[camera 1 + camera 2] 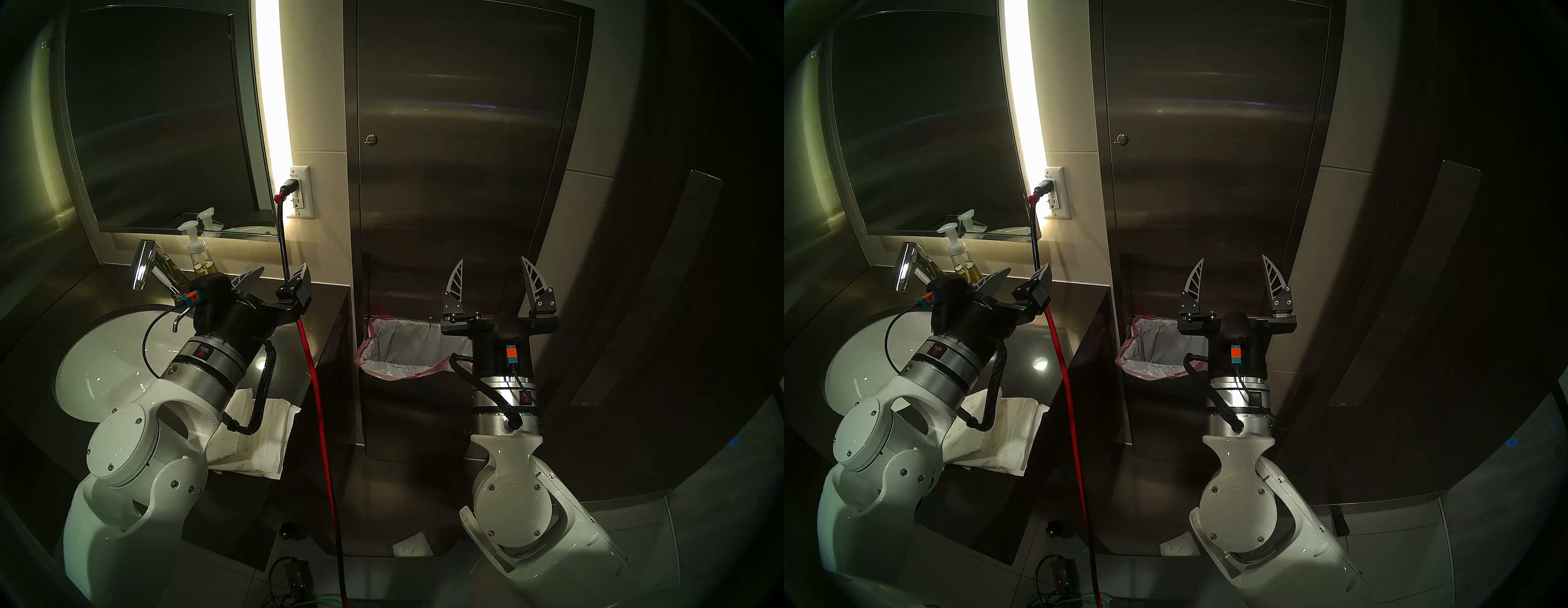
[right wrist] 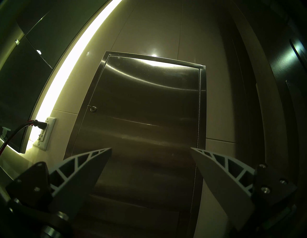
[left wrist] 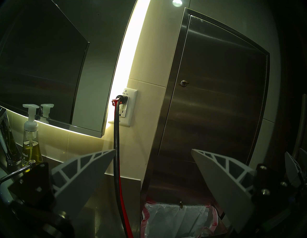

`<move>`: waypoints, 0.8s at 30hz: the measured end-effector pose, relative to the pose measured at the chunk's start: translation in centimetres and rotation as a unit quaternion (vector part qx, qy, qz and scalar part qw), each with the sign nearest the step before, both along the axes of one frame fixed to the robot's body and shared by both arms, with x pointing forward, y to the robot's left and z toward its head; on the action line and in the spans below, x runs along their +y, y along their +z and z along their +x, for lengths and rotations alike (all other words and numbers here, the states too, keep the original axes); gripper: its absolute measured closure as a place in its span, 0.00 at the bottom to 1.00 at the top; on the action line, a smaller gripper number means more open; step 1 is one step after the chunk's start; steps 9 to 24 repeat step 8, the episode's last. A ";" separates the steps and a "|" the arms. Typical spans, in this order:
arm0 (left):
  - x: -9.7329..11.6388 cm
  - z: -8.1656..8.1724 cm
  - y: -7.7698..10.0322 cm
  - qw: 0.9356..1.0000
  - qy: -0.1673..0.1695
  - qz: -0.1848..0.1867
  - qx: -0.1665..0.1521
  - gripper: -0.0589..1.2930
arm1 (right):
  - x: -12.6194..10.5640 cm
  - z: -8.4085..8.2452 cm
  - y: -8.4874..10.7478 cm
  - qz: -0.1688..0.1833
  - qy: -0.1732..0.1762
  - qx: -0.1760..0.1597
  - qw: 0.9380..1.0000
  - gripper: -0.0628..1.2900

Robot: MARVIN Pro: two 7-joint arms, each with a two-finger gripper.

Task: Twist key and close towel dispenser

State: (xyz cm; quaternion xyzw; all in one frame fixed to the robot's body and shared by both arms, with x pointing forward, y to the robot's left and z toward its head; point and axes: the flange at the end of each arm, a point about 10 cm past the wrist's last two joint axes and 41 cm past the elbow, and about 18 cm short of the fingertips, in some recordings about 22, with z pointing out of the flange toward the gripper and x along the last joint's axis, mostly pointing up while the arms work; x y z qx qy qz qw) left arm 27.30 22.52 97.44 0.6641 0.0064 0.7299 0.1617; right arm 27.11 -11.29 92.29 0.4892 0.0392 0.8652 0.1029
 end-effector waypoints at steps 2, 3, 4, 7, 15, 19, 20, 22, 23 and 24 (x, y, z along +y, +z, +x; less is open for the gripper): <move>0.0 0.0 0.0 1.000 0.000 0.000 0.000 0.04 | 0.0 0.0 0.0 0.000 -0.001 -0.001 1.000 0.04; 0.0 0.0 0.0 1.000 0.000 0.000 0.000 0.04 | 0.0 0.0 0.0 0.000 -0.001 -0.001 1.000 0.04; 0.0 0.0 0.0 1.000 0.000 0.000 0.000 0.04 | 0.0 0.0 0.0 0.000 -0.001 -0.001 1.000 0.04; 0.0 0.0 0.0 1.000 0.000 0.000 0.000 0.04 | 0.0 0.0 0.0 0.000 -0.001 -0.001 1.000 0.04; 0.0 0.0 0.0 1.000 0.000 0.000 0.000 0.04 | 0.0 0.0 0.0 0.000 -0.001 -0.001 1.000 0.04; 0.0 0.0 0.0 1.000 0.000 0.000 0.000 0.04 | 0.0 0.0 0.0 0.000 -0.001 -0.001 1.000 0.04; 0.0 0.0 0.0 1.000 0.000 0.000 0.000 0.04 | 0.0 0.0 0.0 0.000 -0.001 -0.001 1.000 0.04; 0.0 0.0 0.0 1.000 0.000 0.000 0.000 0.04 | 0.0 0.0 0.0 0.000 -0.001 -0.001 1.000 0.04; 0.0 0.0 0.0 1.000 0.000 0.000 0.000 0.04 | 0.0 0.0 0.0 0.000 -0.001 -0.001 1.000 0.04; 0.0 0.0 0.0 1.000 0.000 0.000 0.000 0.04 | 0.0 0.0 0.0 0.000 -0.001 -0.001 1.000 0.04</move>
